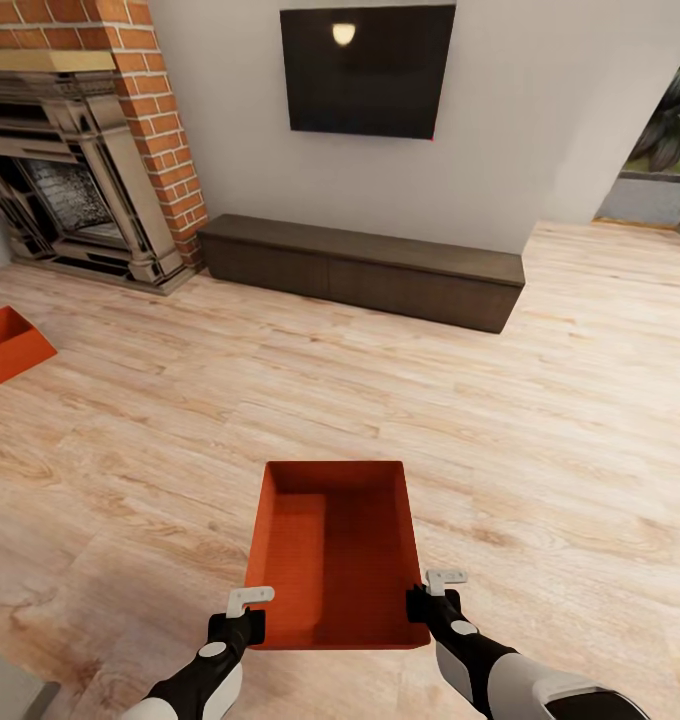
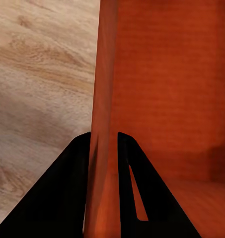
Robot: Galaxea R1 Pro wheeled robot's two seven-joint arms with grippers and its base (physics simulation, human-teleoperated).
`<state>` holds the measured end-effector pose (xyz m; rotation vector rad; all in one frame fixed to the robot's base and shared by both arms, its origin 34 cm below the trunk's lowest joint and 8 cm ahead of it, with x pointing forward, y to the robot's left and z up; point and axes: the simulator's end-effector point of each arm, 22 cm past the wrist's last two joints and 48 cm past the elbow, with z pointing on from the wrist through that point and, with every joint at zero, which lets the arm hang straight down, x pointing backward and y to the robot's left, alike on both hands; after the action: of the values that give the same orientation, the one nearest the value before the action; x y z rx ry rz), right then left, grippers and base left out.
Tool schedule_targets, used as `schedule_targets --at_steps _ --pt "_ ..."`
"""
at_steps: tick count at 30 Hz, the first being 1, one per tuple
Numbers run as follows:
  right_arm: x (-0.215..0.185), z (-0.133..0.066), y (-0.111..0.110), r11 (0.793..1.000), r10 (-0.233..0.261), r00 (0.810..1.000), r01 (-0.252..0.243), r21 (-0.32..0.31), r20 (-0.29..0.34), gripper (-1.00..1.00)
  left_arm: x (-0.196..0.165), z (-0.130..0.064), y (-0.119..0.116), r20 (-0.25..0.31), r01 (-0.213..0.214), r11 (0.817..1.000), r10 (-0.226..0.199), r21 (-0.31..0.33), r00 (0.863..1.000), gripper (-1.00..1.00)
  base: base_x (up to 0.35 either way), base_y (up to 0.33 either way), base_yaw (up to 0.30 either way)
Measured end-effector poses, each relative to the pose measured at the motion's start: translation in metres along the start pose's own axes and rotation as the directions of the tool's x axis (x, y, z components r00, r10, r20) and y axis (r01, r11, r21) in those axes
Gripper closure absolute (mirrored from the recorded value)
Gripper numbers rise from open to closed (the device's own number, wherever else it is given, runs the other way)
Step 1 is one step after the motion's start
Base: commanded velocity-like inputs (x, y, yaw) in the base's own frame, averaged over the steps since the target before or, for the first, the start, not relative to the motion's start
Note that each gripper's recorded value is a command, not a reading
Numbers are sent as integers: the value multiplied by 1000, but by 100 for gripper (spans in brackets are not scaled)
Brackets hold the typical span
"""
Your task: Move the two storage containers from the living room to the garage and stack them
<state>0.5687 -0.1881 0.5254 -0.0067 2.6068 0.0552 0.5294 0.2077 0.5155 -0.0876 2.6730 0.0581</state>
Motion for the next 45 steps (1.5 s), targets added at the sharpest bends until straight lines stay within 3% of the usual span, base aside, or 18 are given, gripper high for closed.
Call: schedule_targets --at_steps 18,45 --pt "-15 -24 2 1000 -2 1000 2 1 9 100 -13 -24 1 9 0 1000 0 1 1000 100 0 0 0" --pt "-37 -32 2 1000 -2 999 2 1 51 100 -35 -32 1 50 1 1000 -1 3 999 100 0 0 0"
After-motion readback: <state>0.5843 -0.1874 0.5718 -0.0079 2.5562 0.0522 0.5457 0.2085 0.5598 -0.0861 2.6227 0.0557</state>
